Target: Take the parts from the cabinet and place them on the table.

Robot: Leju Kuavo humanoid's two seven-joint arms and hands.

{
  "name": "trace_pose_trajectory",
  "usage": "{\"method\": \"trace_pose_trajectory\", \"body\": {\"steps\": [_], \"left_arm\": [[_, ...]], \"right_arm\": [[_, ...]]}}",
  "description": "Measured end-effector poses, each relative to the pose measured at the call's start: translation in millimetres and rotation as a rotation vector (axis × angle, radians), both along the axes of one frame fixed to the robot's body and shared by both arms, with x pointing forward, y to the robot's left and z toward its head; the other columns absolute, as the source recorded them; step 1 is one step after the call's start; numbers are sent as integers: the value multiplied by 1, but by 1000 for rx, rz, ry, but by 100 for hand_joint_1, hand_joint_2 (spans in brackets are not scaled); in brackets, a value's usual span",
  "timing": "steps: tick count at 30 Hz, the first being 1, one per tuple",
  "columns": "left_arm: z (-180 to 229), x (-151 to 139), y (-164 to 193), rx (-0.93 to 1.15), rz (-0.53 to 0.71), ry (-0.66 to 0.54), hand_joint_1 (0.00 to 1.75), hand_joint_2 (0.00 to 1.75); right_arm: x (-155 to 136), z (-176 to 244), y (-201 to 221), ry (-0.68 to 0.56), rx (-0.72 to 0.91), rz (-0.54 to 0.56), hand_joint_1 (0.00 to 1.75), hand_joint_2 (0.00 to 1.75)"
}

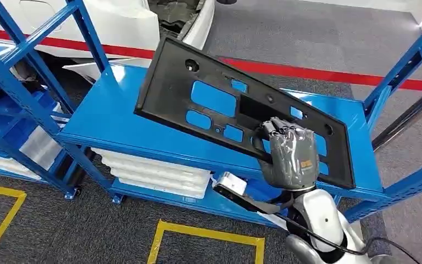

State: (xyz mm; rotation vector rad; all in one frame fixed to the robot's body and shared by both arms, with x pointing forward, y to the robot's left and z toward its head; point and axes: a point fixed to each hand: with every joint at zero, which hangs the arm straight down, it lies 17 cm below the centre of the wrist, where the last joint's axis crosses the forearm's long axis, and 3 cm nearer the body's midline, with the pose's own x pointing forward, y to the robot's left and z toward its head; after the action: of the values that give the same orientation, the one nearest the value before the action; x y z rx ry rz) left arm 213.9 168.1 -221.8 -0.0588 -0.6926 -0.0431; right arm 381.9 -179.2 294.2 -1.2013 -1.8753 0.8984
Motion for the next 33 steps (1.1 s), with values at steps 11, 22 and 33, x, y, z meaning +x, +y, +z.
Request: {"method": "trace_pose_trajectory", "body": {"steps": [11, 22, 33], "left_arm": [[0, -2, -2, -6, 5, 4, 0, 175], [-1, -4, -2, -7, 4, 9, 0, 175], [-3, -9, -5, -10, -9, 23, 0, 175]], "right_arm": [[2, 1, 0, 3, 2, -3, 175, 175], [3, 0, -1, 14, 7, -3, 175, 175], [3, -3, -2, 26, 13, -9, 175, 175]]}}
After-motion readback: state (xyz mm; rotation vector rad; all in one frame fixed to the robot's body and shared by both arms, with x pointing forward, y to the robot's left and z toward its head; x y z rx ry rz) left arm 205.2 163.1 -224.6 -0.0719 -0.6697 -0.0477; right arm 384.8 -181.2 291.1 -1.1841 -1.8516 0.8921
